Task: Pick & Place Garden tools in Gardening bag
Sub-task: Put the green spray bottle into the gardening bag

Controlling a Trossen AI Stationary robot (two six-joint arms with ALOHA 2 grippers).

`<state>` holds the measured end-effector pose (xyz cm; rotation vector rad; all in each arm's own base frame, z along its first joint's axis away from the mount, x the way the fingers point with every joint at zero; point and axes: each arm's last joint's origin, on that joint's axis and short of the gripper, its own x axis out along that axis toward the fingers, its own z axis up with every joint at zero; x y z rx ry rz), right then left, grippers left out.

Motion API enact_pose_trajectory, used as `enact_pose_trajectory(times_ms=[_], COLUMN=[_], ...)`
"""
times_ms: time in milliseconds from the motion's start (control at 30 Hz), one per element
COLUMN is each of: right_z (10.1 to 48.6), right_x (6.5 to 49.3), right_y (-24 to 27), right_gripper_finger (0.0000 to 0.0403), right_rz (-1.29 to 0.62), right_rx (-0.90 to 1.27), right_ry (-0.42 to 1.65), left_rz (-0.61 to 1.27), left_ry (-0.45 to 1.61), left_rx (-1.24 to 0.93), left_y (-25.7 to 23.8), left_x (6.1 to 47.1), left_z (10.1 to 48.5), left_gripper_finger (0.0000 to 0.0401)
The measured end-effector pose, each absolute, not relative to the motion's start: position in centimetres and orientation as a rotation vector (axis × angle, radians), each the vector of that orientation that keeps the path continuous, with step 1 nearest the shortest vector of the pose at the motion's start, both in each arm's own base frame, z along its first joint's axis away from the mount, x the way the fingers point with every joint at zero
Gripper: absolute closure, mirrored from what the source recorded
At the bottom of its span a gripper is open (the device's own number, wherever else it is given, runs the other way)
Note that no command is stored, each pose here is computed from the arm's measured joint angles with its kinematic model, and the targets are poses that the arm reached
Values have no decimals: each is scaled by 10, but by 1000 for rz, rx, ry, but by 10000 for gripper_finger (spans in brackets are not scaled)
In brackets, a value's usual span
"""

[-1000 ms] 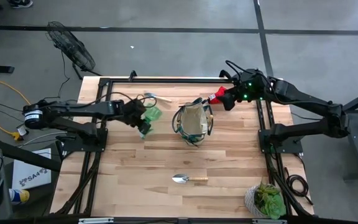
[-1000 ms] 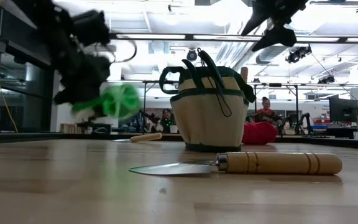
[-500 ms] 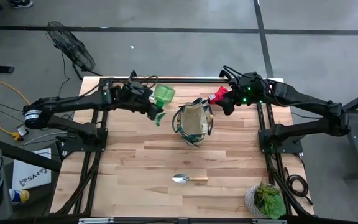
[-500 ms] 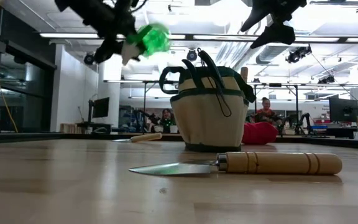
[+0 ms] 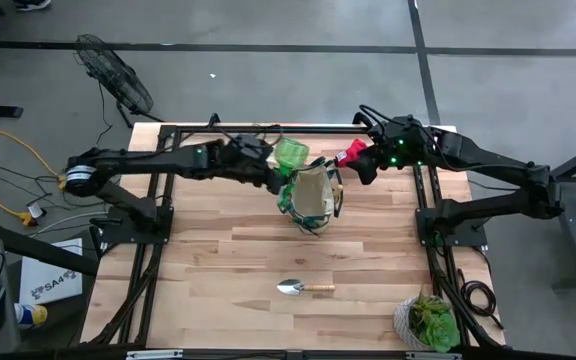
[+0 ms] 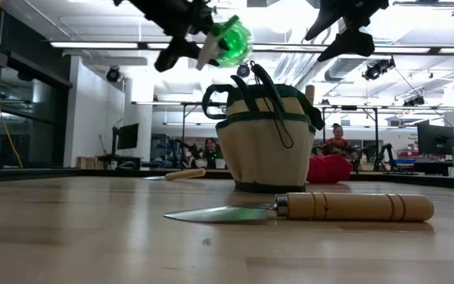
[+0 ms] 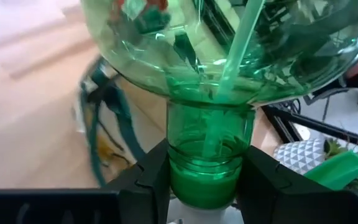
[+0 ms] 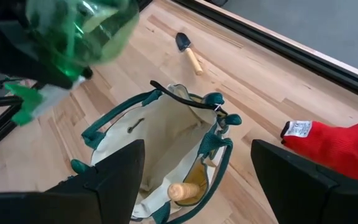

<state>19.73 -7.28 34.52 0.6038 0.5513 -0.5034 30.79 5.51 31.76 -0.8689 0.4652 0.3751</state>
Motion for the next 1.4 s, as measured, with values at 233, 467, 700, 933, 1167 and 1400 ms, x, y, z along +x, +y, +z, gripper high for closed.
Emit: enact_pose_trajectory(times_ms=[233, 467, 700, 933, 1167, 1400], right_z=[345, 345, 345, 345, 345, 345], right_x=[197, 197, 197, 197, 197, 197], right_y=[-73, -73, -73, -73, -74, -73], right_gripper_finger=[117, 117, 117, 117, 117, 117], right_rz=[-504, -504, -500, -503, -524, -524], right_rx=[604, 604, 592, 584, 576, 577], right_ry=[552, 552, 555, 555, 551, 554], left_rz=[337, 197, 96, 83, 139, 169], left_ry=[510, 499, 606, 678, 714, 654], left_rx=[-1044, -1269, -1485, -1638, -1726, -1725], left_y=[51, 50, 49, 47, 49, 51], left_x=[334, 348, 346, 349, 358, 361], left_z=[311, 310, 310, 305, 290, 291], left_gripper_finger=[274, 274, 274, 274, 273, 245])
